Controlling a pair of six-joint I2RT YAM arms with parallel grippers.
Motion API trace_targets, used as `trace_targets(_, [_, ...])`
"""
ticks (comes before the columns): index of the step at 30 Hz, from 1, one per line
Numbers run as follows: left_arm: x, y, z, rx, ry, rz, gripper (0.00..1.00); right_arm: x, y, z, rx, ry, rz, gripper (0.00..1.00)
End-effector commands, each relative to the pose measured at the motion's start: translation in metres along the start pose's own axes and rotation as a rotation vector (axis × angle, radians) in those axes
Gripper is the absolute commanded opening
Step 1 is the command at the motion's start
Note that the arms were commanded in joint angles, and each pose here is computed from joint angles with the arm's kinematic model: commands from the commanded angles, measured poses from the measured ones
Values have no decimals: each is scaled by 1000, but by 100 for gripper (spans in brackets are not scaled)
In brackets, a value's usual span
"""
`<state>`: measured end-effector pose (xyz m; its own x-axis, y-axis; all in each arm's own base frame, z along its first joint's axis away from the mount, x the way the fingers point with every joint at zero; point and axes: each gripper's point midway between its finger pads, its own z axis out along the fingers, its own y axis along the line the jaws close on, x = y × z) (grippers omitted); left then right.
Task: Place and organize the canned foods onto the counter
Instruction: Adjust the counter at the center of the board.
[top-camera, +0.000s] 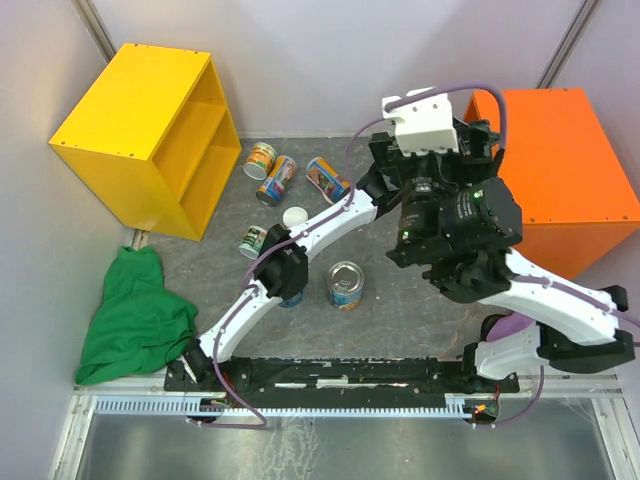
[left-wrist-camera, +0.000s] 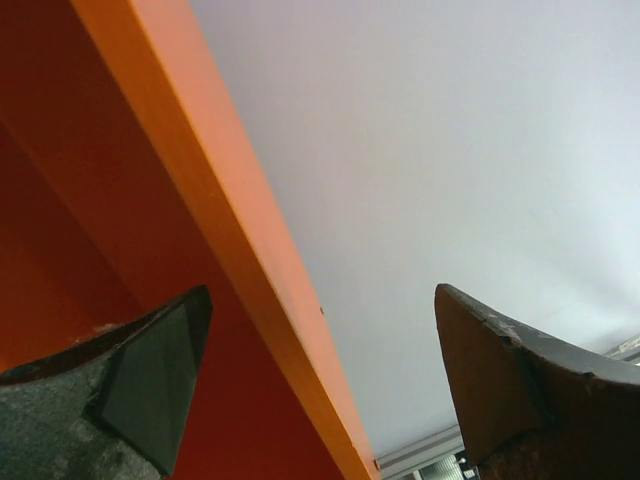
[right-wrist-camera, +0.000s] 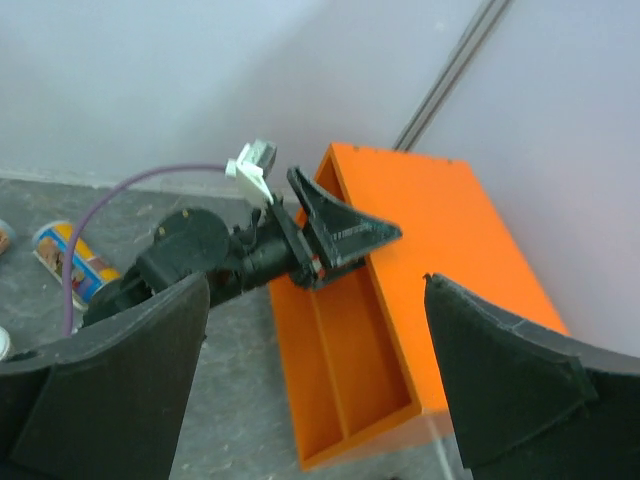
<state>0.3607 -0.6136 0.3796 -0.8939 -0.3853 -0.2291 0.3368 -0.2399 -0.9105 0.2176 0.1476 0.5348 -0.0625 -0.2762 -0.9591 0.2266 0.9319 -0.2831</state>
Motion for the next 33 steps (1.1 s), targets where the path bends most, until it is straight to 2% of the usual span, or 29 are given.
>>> trace_targets(1, [2, -19, 3, 78, -6, -37, 97, 1, -54, -12, 42, 212, 1, 96])
trace_targets(7, [1, -15, 4, 86, -21, -44, 88, 4, -42, -11, 30, 283, -44, 100])
trace_targets(12, [0, -17, 4, 97, -25, -45, 85, 1, -6, -13, 33, 258, -158, 99])
trace_targets(23, [0, -23, -4, 136, 19, -9, 87, -73, 82, -87, -259, -32, -205, 99])
trace_targets(28, [0, -26, -8, 167, 39, 4, 88, -93, 107, -124, -409, -168, -111, 99])
trace_targets(33, [1, -25, -12, 179, 63, 14, 89, -94, 138, -153, -711, -274, 27, 99])
